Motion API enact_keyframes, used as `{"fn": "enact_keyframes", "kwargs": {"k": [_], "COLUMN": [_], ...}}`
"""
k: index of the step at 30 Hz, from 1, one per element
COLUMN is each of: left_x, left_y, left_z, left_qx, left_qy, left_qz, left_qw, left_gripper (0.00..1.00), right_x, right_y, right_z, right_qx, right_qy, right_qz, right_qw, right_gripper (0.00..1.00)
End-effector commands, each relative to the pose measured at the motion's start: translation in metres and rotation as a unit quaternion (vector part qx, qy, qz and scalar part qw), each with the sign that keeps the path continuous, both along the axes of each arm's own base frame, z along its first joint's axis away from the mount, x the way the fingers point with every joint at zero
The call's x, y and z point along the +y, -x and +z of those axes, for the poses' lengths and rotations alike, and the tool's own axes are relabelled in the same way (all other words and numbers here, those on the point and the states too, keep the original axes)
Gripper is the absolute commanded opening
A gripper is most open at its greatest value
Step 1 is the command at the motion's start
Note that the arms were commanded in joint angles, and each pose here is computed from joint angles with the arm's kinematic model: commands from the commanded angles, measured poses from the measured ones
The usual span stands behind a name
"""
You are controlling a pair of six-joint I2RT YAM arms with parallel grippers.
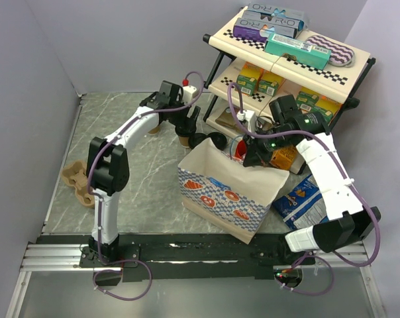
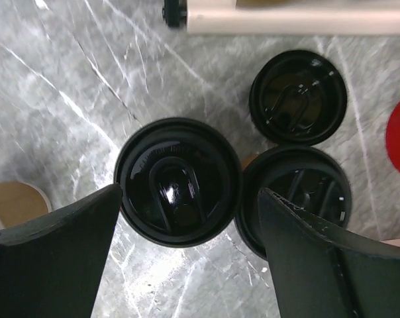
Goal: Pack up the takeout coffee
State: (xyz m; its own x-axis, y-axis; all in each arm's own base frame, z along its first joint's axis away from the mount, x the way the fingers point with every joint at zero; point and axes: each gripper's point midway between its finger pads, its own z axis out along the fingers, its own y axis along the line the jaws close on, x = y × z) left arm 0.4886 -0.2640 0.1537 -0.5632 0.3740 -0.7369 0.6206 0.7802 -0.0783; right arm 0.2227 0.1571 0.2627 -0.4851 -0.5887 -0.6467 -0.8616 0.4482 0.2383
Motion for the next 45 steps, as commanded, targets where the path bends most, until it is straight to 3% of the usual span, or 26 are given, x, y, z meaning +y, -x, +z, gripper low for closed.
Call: {"fn": "enact_keyframes", "kwargs": {"k": [1, 22, 30, 41, 45], "left_x": [-0.002, -0.010, -0.008, -0.007, -0.003], "left_y": [-0.008, -0.013, -0.012, -0.011, -0.014], "left_z": [0.016, -0.004, -0.007, -0.016, -0.005], "left_qx": [-0.023, 0.014, 0.025, 0.038, 0.015], "left_qy": [0.016, 0.023, 0.024, 0.017, 0.019], "left_qz": [0.020, 0.025, 0.045, 0.046, 0.061], "left_qw": [0.999, 0.999, 0.998, 0.998, 0.998], "left_gripper": [0.89, 0.80, 0.84, 0.81, 0.84], "right_x": [-0.010, -0.002, 0.000, 0.000, 0.000], "right_y": [0.035, 0.027, 0.026, 0.028, 0.029], "right_z": [-0.002, -0.006, -0.005, -0.006, -0.008], "right_qx": [0.101, 0.116, 0.116, 0.116, 0.119], "right_qy": [0.024, 0.011, 0.007, 0.004, 0.004], "right_qz": [-0.004, 0.000, 0.002, 0.001, 0.002], "right_qw": [0.995, 0.993, 0.993, 0.993, 0.993], "right_gripper": [0.00, 0.00, 0.00, 0.00, 0.00]}}
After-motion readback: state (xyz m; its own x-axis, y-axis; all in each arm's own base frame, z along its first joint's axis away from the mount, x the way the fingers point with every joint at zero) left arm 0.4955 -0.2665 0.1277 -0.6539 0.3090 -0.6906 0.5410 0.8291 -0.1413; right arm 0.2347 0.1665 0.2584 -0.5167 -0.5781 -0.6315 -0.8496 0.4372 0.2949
